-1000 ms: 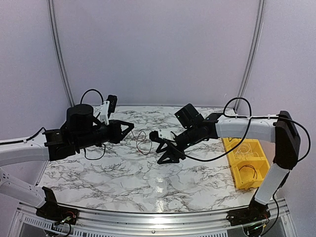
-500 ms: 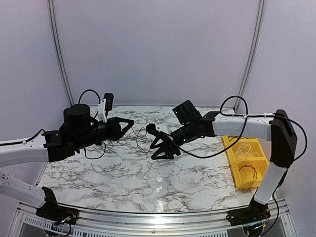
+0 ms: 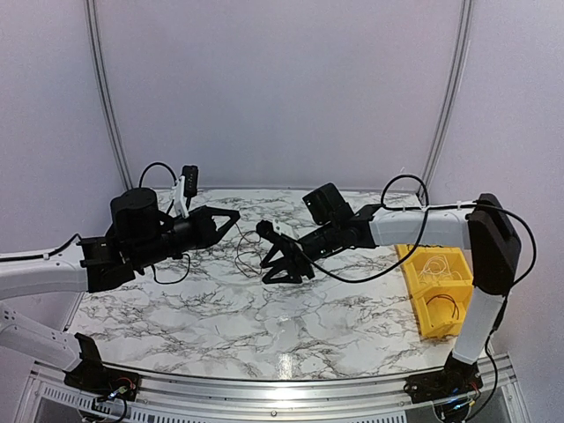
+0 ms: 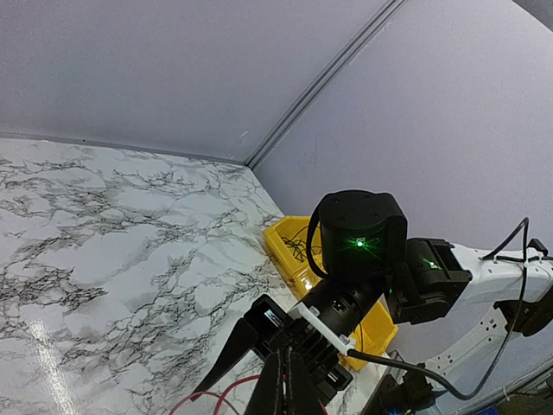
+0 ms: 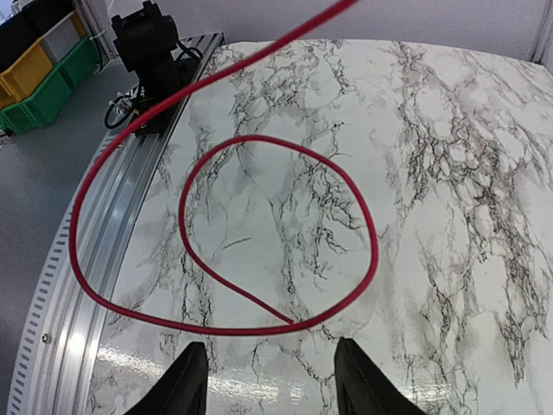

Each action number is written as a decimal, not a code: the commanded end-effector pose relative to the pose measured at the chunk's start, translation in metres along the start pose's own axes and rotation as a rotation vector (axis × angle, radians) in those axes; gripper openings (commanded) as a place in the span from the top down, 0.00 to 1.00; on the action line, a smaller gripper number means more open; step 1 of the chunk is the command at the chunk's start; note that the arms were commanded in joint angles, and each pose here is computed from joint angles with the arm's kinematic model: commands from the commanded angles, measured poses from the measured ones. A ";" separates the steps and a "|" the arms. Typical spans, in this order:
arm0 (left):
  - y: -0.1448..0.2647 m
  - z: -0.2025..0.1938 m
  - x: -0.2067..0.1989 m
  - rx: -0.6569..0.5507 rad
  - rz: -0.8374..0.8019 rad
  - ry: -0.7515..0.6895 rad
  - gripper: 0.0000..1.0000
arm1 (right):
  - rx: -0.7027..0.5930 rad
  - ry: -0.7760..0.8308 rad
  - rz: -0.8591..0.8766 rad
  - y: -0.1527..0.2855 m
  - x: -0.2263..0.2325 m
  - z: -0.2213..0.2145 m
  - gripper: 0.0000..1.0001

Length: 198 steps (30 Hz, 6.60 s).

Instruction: Untangle the cables

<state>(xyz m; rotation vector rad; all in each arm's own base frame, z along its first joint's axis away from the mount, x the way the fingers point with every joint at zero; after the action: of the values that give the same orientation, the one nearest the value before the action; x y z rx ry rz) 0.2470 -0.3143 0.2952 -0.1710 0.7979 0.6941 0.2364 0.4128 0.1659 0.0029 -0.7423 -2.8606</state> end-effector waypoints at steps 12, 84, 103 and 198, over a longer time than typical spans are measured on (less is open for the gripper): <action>0.011 0.006 0.008 -0.083 -0.002 0.055 1.00 | -0.021 0.053 -0.071 0.031 -0.015 0.024 0.53; 0.097 -0.094 0.205 -0.214 0.482 0.227 1.00 | 0.931 -0.103 -0.046 0.026 0.032 -0.246 1.00; 0.152 -0.010 0.166 -0.326 0.664 -0.040 1.00 | 1.052 -0.316 -0.219 0.087 0.027 -0.298 1.00; 0.040 0.012 0.095 -0.172 0.448 -0.274 0.29 | 0.322 0.401 -0.556 0.103 -0.014 0.070 1.00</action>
<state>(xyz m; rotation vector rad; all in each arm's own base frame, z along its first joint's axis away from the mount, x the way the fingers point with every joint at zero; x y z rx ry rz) 0.2569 -0.2260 0.2295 -0.1587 0.6919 1.1052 0.2828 0.3868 0.2799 1.0416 -1.1810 -3.0900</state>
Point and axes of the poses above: each gripper's point midway between its finger pads, its own y axis back along the fingers, its own x axis along the line the jaws close on, z = x × y, the point moved 1 cm from there along y, back along the fingers, and after that the axes turned 6 degrees about y, right-handed, at the moved point
